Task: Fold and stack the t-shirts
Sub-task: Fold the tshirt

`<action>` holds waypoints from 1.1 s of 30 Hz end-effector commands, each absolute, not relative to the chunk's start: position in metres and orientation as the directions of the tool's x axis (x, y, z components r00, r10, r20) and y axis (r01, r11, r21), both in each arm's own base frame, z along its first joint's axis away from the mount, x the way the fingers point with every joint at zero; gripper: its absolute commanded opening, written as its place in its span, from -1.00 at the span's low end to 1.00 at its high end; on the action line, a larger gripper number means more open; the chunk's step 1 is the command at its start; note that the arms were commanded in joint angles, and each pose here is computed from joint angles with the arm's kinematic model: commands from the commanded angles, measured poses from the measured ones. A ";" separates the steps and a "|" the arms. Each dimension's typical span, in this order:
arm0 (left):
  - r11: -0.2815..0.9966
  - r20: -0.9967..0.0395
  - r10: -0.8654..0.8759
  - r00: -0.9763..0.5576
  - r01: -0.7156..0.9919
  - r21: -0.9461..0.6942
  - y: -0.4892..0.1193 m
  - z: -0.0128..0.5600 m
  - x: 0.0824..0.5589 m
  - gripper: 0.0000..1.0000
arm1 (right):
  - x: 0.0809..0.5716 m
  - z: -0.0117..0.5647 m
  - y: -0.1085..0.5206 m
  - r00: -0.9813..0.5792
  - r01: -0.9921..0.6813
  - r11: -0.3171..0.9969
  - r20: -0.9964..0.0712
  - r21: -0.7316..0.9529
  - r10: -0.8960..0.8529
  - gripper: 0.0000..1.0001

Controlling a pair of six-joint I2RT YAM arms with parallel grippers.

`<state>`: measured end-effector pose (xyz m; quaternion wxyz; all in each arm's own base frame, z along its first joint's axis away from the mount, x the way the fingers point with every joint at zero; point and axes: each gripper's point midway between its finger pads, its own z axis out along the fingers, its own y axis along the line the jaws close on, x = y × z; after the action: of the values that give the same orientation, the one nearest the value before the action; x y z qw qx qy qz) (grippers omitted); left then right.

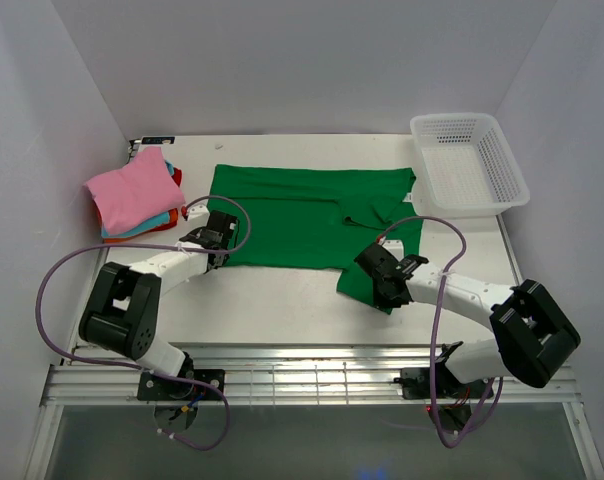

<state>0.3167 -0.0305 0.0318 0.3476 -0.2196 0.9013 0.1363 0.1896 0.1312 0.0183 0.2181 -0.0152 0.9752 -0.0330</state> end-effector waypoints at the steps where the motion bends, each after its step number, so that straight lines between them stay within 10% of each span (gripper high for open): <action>1: 0.857 -0.732 -0.303 -0.611 -0.511 0.072 -0.029 0.050 0.338 -0.81 | 0.188 0.034 0.123 -0.919 -0.032 0.987 -0.384 -0.155 -0.090 -0.84; 9: 0.861 -0.727 -0.290 -0.622 -0.502 0.086 -0.030 0.049 0.346 -0.83 | 0.226 0.059 0.128 -0.890 -0.029 0.972 -0.437 -0.233 -0.131 -0.82; 20: 0.843 -0.713 -0.345 -0.611 -0.535 0.050 -0.025 0.058 0.319 -0.17 | 0.239 0.064 0.135 -0.881 -0.040 0.970 -0.449 -0.239 -0.146 -0.82; 33: 0.834 -0.655 -0.344 -0.673 -0.539 0.116 -0.022 0.027 0.302 -0.12 | 0.235 0.063 0.134 -0.880 -0.042 0.974 -0.454 -0.222 -0.141 -0.83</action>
<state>0.3081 -0.0245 0.0357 0.3347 -0.2421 0.8993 0.1441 0.2328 0.1375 0.0558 0.2291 -0.0540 0.9667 -0.1008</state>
